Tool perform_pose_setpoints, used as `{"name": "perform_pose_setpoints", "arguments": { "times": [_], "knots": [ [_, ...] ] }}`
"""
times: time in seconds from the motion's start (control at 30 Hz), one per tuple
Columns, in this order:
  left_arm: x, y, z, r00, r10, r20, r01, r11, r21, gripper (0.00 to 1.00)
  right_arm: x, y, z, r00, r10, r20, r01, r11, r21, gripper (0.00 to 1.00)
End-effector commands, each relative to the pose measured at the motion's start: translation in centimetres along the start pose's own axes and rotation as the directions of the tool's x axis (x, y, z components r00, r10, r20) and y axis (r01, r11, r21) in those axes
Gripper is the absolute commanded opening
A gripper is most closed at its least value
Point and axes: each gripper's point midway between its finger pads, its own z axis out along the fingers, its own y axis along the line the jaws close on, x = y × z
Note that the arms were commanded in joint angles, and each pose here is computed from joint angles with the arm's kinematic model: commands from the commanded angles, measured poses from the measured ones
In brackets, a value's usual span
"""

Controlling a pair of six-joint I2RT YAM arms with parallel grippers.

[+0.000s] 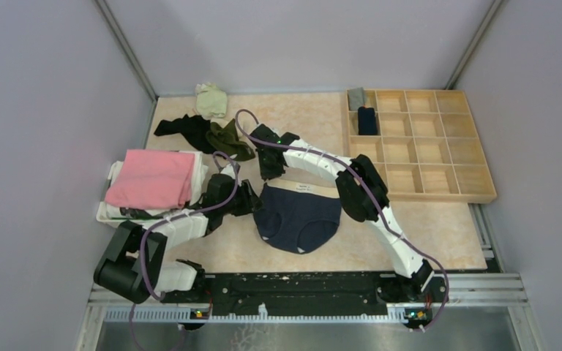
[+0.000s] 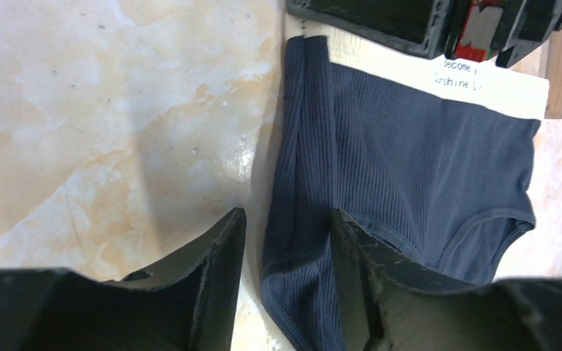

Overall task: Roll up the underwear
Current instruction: Fold the underwear at the center of the board.

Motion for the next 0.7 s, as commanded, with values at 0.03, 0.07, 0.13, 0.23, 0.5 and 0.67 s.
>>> {"name": "perform_pose_setpoints", "arguments": {
  "times": [0.03, 0.07, 0.13, 0.23, 0.5, 0.67],
  "knots": [
    [1.1, 1.2, -0.9, 1.0, -0.013, -0.028, 0.011, 0.998, -0.057, 0.56, -0.2, 0.4, 0.1, 1.0, -0.019, 0.019, 0.019, 1.0, 0.018, 0.08],
    [1.3, 1.3, -1.0, 0.999, -0.017, -0.034, 0.015, 0.998, -0.059, 0.56, -0.4, 0.5, 0.1, 1.0, -0.017, 0.027, 0.016, 1.0, 0.015, 0.05],
    [1.6, 1.2, -1.2, 0.999, -0.023, -0.041, 0.021, 0.998, -0.054, 0.56, -0.5, 0.7, -0.1, 0.999, -0.015, 0.034, 0.015, 1.0, 0.006, 0.0],
    [2.3, 1.5, -1.5, 0.998, -0.032, -0.053, 0.029, 0.998, -0.059, 0.55, -0.8, 0.8, -0.3, 0.999, -0.012, 0.041, 0.012, 1.0, -0.004, 0.0],
    [2.3, 2.0, -1.4, 0.999, -0.036, -0.038, 0.033, 0.997, -0.076, 0.49, -0.5, 1.0, -0.3, 0.999, -0.017, 0.032, 0.017, 1.0, -0.018, 0.0],
    [1.3, 1.4, -1.2, 1.0, -0.023, -0.004, 0.023, 0.998, -0.055, 0.42, -0.3, 0.9, -0.3, 0.999, -0.018, 0.031, 0.019, 1.0, -0.02, 0.0]
  ]
}}
